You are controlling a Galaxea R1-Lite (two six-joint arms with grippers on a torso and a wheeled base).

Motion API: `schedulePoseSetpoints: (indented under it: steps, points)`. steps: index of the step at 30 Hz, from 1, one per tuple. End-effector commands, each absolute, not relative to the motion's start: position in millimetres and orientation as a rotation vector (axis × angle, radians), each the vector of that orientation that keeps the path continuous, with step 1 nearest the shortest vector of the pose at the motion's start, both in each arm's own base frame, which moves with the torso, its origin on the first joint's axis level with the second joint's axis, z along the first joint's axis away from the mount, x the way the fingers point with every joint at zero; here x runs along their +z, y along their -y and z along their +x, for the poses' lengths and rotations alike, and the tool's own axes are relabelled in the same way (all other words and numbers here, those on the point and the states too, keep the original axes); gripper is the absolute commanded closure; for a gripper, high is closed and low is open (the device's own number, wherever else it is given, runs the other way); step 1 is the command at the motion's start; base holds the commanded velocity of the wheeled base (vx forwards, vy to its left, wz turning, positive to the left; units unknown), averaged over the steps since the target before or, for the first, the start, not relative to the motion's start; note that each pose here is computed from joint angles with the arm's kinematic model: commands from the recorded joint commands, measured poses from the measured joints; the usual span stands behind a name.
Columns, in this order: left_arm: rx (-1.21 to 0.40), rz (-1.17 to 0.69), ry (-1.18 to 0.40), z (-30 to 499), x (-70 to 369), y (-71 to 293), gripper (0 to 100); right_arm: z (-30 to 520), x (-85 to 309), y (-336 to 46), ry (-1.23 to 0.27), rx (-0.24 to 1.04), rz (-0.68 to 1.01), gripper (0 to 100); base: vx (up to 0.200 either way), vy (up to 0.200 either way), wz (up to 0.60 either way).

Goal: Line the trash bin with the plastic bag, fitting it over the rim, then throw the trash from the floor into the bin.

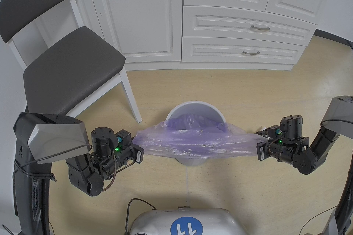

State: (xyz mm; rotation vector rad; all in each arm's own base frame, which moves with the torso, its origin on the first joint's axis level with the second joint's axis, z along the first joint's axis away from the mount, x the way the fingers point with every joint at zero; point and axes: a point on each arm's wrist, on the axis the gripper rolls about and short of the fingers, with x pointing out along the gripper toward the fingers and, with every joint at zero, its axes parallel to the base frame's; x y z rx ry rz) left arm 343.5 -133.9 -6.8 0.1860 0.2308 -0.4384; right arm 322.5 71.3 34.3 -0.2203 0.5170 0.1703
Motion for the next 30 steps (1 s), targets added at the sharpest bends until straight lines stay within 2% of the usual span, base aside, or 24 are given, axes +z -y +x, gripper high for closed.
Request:
schedulePoseSetpoints:
  steps: [1, 9, 17, 24, 30]
  points:
    - [-0.445, 0.206, -0.250, 341.4, -10.5, 133.6, 100, 317.9, 34.1, -72.4, -0.525, 0.181, -0.237, 100, 0.000, 0.000, 0.00]
    - [-0.462, 0.227, -0.302, 337.5, -23.5, 136.9, 100, 314.8, 21.9, -74.3, -0.569, 0.204, -0.278, 100, 0.000, 0.000, 0.00]
    - [-0.456, 0.222, -0.308, 353.1, -53.9, 148.4, 100, 330.7, -13.3, -86.1, -0.622, 0.215, -0.277, 100, 0.000, 0.000, 0.00]
    - [-0.341, 0.137, -0.234, 377.4, -50.7, 156.8, 100, 345.4, -20.2, -89.5, -0.574, 0.202, -0.236, 100, 0.000, 0.000, 0.00]
    - [-0.315, 0.111, -0.202, 381.5, -42.3, 157.9, 100, 351.5, -22.4, -91.6, -0.489, 0.194, -0.209, 100, 0.000, 0.000, 0.00]
